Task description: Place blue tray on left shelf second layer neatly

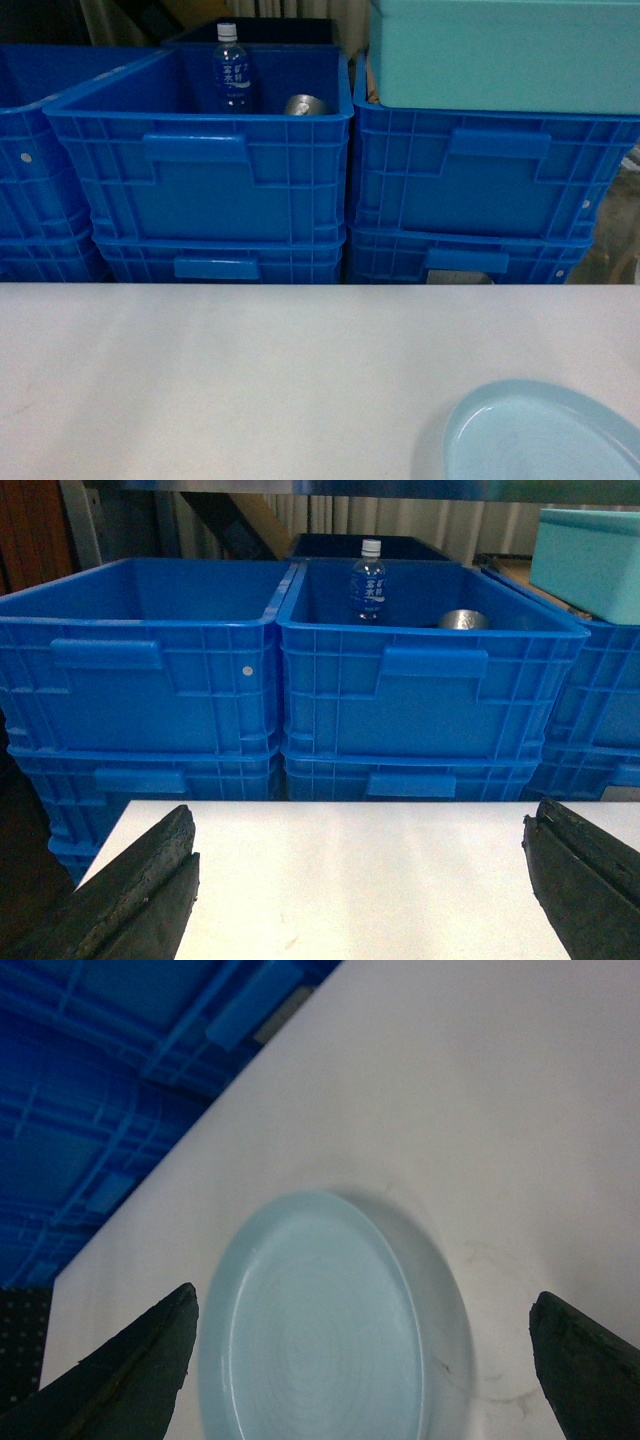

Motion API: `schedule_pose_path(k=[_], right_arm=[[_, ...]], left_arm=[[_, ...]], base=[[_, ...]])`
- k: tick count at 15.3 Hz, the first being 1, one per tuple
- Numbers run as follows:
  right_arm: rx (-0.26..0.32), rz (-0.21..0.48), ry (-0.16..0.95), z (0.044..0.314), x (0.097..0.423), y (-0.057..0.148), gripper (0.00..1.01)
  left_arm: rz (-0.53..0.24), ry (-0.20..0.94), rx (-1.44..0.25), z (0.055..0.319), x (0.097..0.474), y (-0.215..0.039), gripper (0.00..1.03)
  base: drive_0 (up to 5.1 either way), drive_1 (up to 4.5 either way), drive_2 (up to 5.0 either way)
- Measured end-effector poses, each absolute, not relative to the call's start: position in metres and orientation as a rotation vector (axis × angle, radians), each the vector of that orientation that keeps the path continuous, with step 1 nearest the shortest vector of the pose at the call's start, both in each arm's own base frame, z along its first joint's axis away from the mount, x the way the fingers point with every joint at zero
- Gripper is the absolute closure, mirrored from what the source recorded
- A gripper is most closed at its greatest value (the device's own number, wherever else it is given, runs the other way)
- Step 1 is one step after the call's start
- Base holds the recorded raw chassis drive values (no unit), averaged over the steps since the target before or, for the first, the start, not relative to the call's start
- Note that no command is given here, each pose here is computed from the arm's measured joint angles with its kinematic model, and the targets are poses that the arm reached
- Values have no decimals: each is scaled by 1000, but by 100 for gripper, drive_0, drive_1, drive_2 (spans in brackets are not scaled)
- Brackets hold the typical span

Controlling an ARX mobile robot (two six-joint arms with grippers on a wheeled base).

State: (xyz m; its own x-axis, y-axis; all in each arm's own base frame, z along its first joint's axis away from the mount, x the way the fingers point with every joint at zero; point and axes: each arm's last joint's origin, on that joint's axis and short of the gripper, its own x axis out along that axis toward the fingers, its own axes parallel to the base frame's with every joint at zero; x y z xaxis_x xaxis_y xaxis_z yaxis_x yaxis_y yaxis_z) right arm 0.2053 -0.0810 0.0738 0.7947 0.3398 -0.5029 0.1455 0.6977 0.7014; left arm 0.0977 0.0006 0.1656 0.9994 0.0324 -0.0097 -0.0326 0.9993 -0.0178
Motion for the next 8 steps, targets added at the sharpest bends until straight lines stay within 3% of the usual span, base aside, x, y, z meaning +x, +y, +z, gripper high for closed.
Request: schedule_pose_path(k=[2, 4, 8], right_arm=[[756, 66, 695, 58, 199, -65, 3], [729, 84, 701, 53, 195, -52, 3], [728, 84, 710, 44, 192, -30, 3]], left_arm=[[33, 9, -18, 166, 98, 1, 5], [32, 9, -18, 166, 98, 1, 5], [33, 9, -18, 166, 98, 1, 5]], base=[[0, 0, 0], [0, 0, 0], [0, 0, 0]])
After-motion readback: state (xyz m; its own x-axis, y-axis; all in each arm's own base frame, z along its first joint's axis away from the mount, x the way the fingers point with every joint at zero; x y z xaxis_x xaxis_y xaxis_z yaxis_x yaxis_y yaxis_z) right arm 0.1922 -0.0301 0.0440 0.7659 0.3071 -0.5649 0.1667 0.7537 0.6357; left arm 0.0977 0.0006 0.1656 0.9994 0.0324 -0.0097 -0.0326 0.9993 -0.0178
